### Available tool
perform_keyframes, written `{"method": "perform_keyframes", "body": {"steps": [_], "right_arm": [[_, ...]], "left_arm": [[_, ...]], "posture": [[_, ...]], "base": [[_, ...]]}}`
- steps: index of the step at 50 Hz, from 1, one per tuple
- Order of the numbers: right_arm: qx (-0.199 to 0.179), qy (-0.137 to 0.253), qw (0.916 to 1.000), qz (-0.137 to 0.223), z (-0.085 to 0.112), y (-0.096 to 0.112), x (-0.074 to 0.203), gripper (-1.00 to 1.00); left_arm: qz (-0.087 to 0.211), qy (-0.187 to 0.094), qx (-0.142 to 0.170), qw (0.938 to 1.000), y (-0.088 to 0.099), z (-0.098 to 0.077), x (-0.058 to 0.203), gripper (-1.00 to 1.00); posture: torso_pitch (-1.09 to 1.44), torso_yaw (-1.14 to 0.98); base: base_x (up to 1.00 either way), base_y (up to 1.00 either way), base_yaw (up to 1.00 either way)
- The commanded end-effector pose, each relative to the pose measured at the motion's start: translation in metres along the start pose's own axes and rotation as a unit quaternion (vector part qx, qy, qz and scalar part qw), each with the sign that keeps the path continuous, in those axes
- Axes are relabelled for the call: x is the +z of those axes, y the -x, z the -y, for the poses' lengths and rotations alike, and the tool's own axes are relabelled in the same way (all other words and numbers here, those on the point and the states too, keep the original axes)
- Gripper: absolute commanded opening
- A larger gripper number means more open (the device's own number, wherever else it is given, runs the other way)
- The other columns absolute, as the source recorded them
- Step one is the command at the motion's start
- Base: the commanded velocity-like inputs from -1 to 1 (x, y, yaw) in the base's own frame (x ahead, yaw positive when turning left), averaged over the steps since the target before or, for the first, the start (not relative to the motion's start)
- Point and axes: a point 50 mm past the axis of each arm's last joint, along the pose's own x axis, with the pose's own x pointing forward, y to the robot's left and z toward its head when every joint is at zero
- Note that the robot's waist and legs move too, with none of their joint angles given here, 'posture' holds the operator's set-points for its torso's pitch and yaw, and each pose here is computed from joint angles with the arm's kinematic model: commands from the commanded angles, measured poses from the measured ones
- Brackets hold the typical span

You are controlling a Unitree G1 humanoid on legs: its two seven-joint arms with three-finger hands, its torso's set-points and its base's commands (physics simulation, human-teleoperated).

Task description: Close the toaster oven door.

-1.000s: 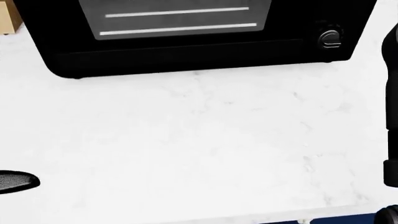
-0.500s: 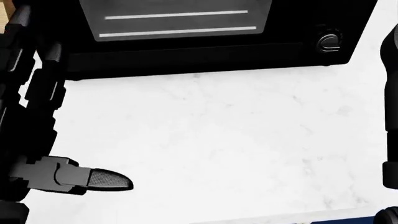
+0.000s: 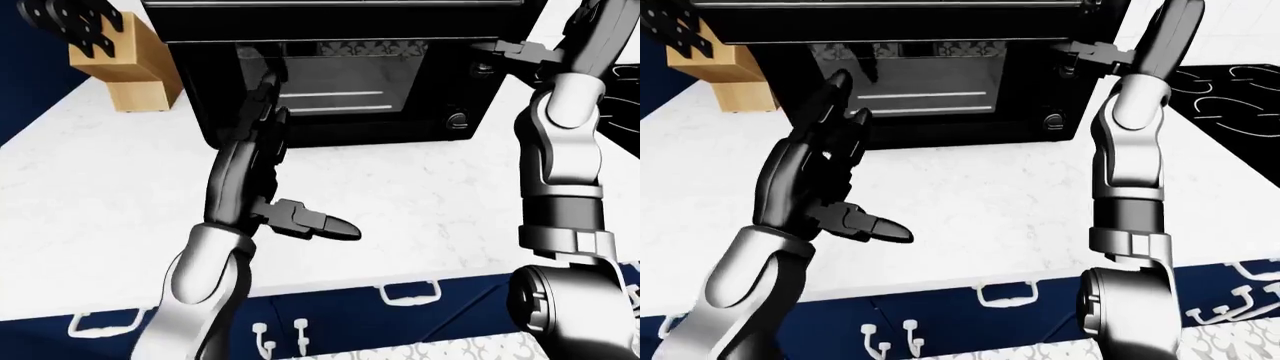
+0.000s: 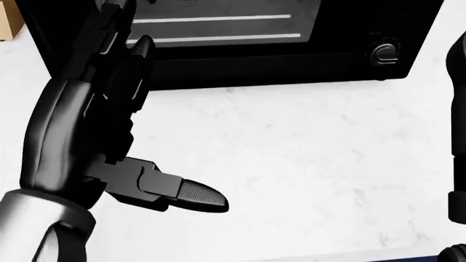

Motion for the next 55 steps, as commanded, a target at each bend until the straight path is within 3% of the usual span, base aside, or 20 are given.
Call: {"method": "perform_keyframes", "body": {"steps": [1,11,18,24,55], "right_arm": [[-0.006,-0.017,0.9984,0.053,0.001,-0.007,0.026,1.0],[-0.005,-0.02,0.9983,0.054,0.0,-0.005,0.029,1.0],[-0.005,-0.019,0.9984,0.053,0.0,-0.005,0.027,1.0],[-0.004,-0.02,0.9984,0.052,-0.001,-0.004,0.026,1.0],[-0.016,-0.016,0.9986,0.048,0.001,0.0,0.023,1.0]], "left_arm": [[0.026,-0.002,0.0,0.9997,-0.001,0.002,0.012,1.0],[0.017,0.003,0.009,0.9998,-0.014,0.002,0.023,1.0],[0.011,-0.014,0.063,0.9978,-0.025,-0.008,0.026,1.0],[0.005,-0.025,0.073,0.997,-0.031,-0.007,0.029,1.0],[0.011,-0.039,0.058,0.9975,-0.052,0.002,0.047,1.0]], "posture": [[0.0,0.0],[0.0,0.0],[0.0,0.0],[0.0,0.0],[0.0,0.0]], "base": [[0.0,0.0,0.0],[0.0,0.0,0.0],[0.0,0.0,0.0],[0.0,0.0,0.0],[0.0,0.0,0.0]]}}
